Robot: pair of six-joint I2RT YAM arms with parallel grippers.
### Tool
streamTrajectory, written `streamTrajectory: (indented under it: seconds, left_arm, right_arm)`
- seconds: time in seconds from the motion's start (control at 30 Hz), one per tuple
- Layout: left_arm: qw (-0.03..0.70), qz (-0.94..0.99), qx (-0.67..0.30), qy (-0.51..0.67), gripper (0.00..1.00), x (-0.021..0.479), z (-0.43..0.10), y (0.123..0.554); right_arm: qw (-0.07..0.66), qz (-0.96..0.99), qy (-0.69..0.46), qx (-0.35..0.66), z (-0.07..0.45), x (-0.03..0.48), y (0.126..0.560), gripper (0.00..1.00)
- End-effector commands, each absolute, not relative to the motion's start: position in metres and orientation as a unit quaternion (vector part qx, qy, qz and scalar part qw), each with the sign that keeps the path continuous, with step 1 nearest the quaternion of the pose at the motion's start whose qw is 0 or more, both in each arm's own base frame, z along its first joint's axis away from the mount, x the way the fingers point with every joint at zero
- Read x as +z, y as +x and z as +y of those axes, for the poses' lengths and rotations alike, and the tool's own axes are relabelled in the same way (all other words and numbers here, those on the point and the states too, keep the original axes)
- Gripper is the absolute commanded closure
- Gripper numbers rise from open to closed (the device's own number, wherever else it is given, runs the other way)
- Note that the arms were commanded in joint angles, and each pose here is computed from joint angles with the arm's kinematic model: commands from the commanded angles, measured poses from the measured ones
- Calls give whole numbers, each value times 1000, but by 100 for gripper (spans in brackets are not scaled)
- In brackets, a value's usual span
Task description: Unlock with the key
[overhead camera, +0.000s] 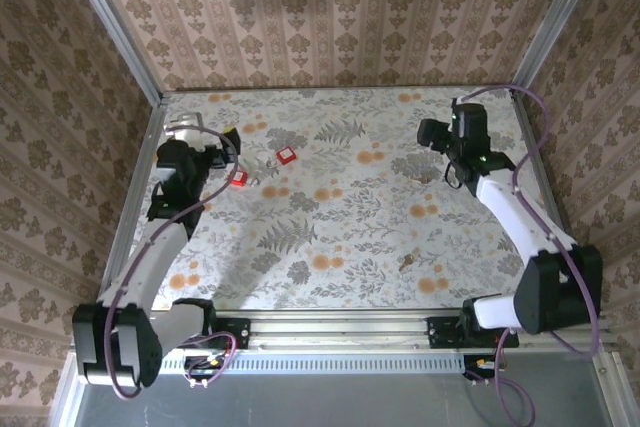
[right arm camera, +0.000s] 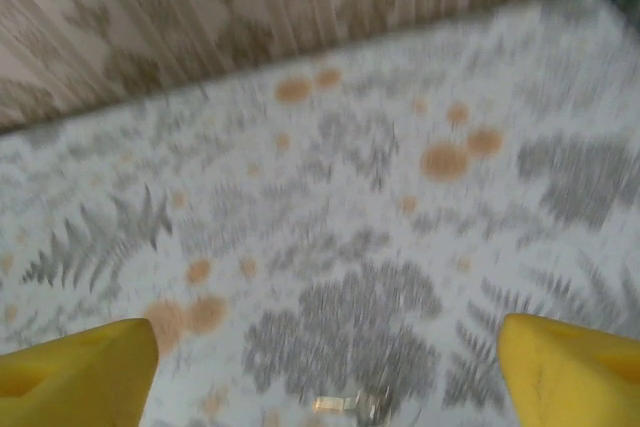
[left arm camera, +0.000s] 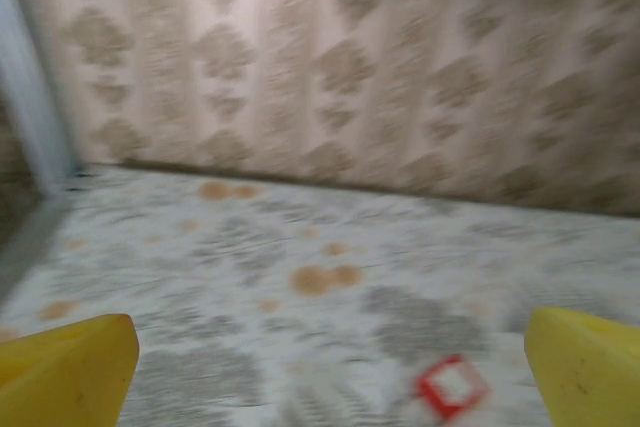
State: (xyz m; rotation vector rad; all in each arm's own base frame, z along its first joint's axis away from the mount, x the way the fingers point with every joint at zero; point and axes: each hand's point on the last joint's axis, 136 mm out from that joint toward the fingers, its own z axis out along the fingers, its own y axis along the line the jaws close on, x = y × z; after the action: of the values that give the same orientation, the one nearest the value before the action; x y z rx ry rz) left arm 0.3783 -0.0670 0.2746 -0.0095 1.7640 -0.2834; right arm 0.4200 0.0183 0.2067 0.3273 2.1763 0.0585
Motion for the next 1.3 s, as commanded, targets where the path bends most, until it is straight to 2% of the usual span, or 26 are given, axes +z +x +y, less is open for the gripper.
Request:
streamTrajectory:
  seconds: [0.0, 0.17, 0.3, 0.5, 0.8, 1.27]
  left_arm:
    - [500, 821, -275, 14, 0, 240, -136, 342]
    - [443, 833, -324, 67, 0, 236, -201, 302]
    - [418, 832, -356, 79, 0, 226, -227, 280]
    - [408, 836, -358, 76, 0, 213, -233, 265]
    - [397, 841, -362, 66, 0, 201, -232, 256]
    - [383, 842, -376, 54, 1, 194, -238, 257]
  right_arm:
    - [272, 949, 157, 7, 21, 120, 379, 18]
    - [226, 960, 167, -15, 18, 91, 386, 39]
    - [207, 963, 170, -30, 14, 71, 393, 43]
    - [204, 962, 180, -23, 17, 54, 412, 54]
    - [183, 963, 192, -34, 12, 36, 424, 63]
    - [138, 968, 205, -35, 14, 14, 418, 79]
